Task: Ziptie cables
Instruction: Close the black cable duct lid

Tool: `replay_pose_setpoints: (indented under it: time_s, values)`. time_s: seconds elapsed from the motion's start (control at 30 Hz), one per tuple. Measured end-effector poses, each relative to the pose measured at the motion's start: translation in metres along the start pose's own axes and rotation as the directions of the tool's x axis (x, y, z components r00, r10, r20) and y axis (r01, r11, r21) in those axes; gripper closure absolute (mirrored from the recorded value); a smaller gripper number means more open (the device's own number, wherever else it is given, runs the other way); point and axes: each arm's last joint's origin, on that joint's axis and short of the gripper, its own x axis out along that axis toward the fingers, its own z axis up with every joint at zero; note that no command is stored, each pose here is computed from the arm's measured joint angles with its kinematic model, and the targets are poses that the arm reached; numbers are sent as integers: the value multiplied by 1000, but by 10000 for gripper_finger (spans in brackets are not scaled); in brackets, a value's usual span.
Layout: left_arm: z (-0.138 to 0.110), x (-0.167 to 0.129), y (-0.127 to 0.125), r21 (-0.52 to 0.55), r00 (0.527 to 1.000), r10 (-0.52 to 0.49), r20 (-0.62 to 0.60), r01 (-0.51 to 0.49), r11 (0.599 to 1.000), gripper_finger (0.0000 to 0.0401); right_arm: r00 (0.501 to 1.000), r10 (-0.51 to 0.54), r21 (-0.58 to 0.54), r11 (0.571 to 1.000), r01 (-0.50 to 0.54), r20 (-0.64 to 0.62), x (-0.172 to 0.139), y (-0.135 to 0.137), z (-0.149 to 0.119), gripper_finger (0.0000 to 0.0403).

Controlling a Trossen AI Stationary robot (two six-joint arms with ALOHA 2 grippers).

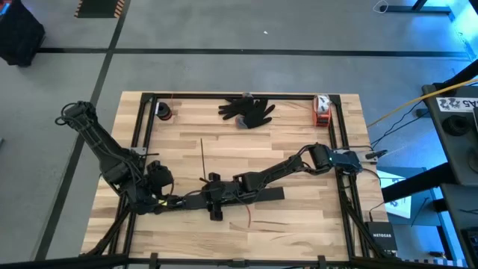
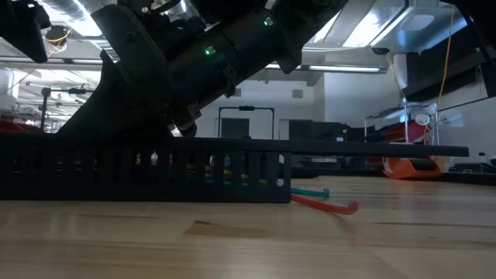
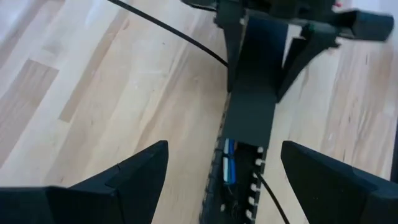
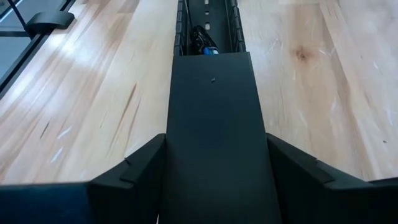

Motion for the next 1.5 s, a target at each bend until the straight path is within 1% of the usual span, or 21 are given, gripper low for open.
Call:
replay_pose_setpoints:
  time_s: [0.1, 0.23, 0.27, 0.33, 0.4, 0.5, 0.63, 0.7, 0.8, 0.9, 0.97, 1.1, 1.2, 1.27, 1.37, 1.5]
  values:
    - [2, 1, 1, -20, 1000, 8, 2, -8, 1000, 95, 1000, -1, -13, 1000, 1, 0, 0, 0, 0, 178]
    - [5, 3, 3, 3, 1000, 20, 2, -20, 1000, 95, 1000, -2, -35, 999, 2, 4, 0, -1, 0, 178]
    - [6, 4, 4, 22, 1000, 29, 2, -29, 999, 95, 1000, -4, -36, 999, 4, 5, 0, -2, 1, 178]
    - [8, 5, 7, 93, 999, 40, 4, -40, 995, 95, 1000, -4, -33, 999, 4, 4, 0, -4, 1, 178]
    - [11, 2, 10, 151, 999, 34, 15, -36, 988, 95, 1000, -11, -32, 999, 11, 4, 0, -4, 1, 178]
    - [15, -10, 19, 189, 999, -13, 44, 4, 982, 95, 1000, -14, -33, 999, 14, 4, 0, -4, 1, 177]
    - [12, -36, 33, 194, 987, -134, 85, 115, 974, 95, 1000, -22, -33, 999, 22, -9, 0, -4, 0, 176]
    - [8, -47, 42, 177, 981, -176, 83, 159, 971, 95, 999, -29, -32, 999, 29, -21, 0, -4, -1, 176]
    - [-2, -55, 50, 156, 978, -203, 53, 193, 969, 95, 999, -33, -32, 999, 33, -23, 0, -4, -2, 176]
    - [-16, -48, 53, 152, 985, -173, 6, 170, 974, 95, 999, -34, -32, 999, 33, -23, 0, -4, -2, 176]
    - [-24, -40, 51, 131, 985, -173, -21, 174, 976, 95, 999, -34, -32, 999, 33, -23, 0, -4, -2, 176]
    - [-42, -15, 41, 101, 982, -173, -72, 180, 978, 95, 999, -33, -33, 999, 32, -19, 0, -4, -1, 176]
    - [-54, 7, 31, 103, 982, -168, -80, 176, 979, 95, 999, -33, -33, 999, 33, -17, 0, -4, -1, 175]
    - [-58, 20, 25, 97, 985, -156, -74, 162, 982, 95, 999, -33, -33, 999, 33, -16, 0, -4, -1, 175]
    - [-62, 38, 22, 76, 992, -93, -79, 99, 992, 95, 999, -33, -33, 999, 33, -15, 0, -4, -1, 175]
    - [-62, 54, 16, 64, 995, -54, -84, 59, 996, 95, 999, -33, -33, 999, 33, -15, 0, -4, -1, 175]
